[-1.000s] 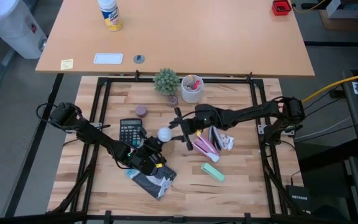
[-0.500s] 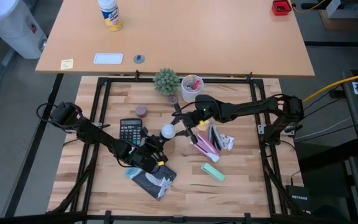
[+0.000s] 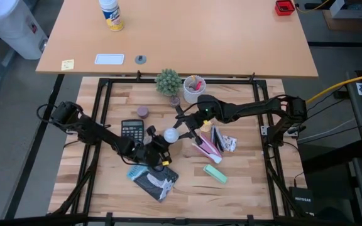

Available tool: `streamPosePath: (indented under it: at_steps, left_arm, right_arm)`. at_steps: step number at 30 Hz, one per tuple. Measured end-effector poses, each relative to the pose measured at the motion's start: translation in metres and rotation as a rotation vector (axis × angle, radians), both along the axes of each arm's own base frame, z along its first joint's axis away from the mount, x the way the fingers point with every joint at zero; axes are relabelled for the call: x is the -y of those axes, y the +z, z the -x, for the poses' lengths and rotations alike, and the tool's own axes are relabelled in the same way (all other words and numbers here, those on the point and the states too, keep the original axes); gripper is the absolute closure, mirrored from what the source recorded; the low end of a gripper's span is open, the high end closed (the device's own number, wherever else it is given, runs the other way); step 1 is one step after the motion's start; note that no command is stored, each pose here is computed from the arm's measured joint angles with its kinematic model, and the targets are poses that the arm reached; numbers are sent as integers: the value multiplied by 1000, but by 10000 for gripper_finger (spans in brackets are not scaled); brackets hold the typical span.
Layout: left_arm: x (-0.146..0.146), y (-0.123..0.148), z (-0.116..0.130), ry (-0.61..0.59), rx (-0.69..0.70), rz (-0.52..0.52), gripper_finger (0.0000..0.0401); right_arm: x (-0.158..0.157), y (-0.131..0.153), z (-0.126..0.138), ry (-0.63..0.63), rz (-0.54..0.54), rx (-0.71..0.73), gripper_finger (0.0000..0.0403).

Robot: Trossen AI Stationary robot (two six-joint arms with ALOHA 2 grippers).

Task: Screw lightbulb
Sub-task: Remove the lightbulb from the lamp

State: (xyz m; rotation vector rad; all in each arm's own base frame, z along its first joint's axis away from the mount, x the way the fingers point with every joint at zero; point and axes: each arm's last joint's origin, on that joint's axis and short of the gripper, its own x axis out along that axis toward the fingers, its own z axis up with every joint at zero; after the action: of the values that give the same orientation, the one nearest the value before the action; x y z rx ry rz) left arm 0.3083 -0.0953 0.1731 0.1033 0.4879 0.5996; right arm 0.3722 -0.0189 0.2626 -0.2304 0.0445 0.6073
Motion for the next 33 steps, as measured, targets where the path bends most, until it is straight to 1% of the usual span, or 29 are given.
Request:
streamPosePath:
  at_steps: [5, 8, 16, 22, 33]
  left_arm:
    - [-7, 1, -5, -53, -21, 12, 367]
    - [-9, 2, -6, -62, -24, 15, 364]
    - [-11, 1, -6, -54, -28, 10, 358]
    - [-11, 1, -6, -27, -15, 10, 356]
    - [-12, 0, -6, 6, 18, 53, 356]
  right_arm:
    - [-1, -1, 1, 35, -6, -8, 242]
    - [-1, -2, 1, 37, -8, -24, 242]
    - [0, -2, 1, -11, -4, -37, 241]
    - [1, -3, 0, -72, 5, -41, 226]
    - [1, -3, 0, -88, 8, -43, 222]
